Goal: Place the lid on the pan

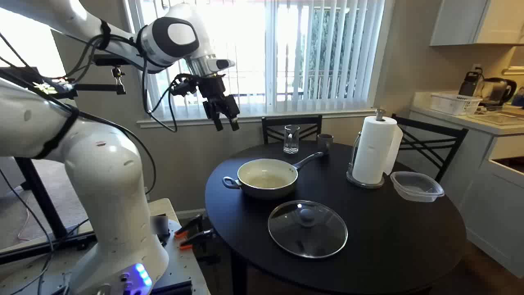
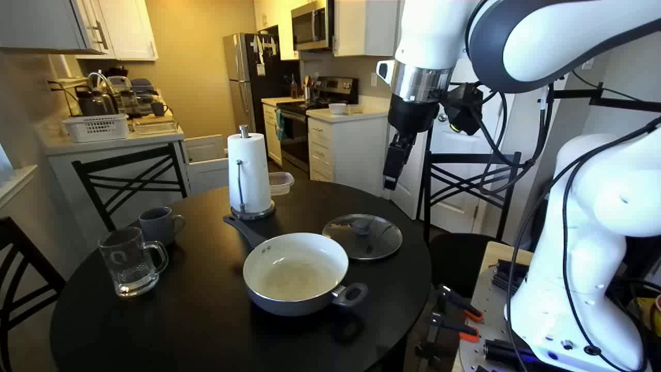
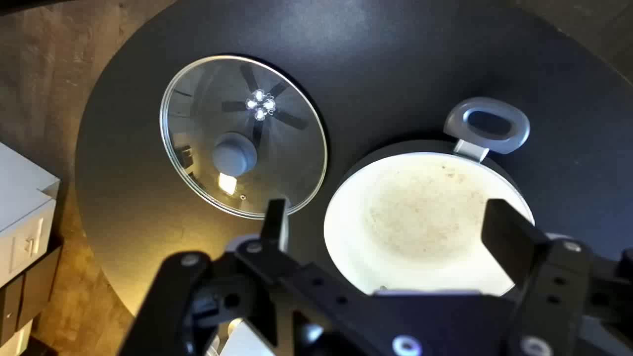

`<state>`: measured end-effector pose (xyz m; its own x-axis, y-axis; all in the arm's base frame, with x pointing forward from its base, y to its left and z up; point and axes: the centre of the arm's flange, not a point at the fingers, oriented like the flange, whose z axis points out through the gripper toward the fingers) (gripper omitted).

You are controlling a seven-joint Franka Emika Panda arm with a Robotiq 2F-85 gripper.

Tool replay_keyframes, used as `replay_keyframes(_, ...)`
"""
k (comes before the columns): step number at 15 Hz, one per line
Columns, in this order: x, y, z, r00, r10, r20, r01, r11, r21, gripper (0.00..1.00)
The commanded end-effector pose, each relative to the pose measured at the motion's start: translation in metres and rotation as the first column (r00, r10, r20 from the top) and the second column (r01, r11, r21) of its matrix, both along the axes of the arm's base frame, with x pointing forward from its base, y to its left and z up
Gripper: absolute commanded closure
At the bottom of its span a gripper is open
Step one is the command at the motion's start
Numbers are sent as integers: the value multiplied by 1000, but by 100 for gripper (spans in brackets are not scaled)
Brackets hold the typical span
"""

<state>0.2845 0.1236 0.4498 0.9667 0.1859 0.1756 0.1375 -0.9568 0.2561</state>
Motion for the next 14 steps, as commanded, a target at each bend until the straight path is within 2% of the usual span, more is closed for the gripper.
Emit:
replay_keyframes(1, 0, 0, 0, 1000, 0, 0, 0, 1000, 0, 0)
replay_keyframes(8, 0, 0, 0, 1000, 0, 0, 0, 1000, 0, 0)
replay_keyframes(9, 3, 0, -1, 1000, 21, -10, -21, 999, 24, 0)
replay_keyframes(14, 80, -60, -14, 994, -85, -75, 95, 984, 148, 0)
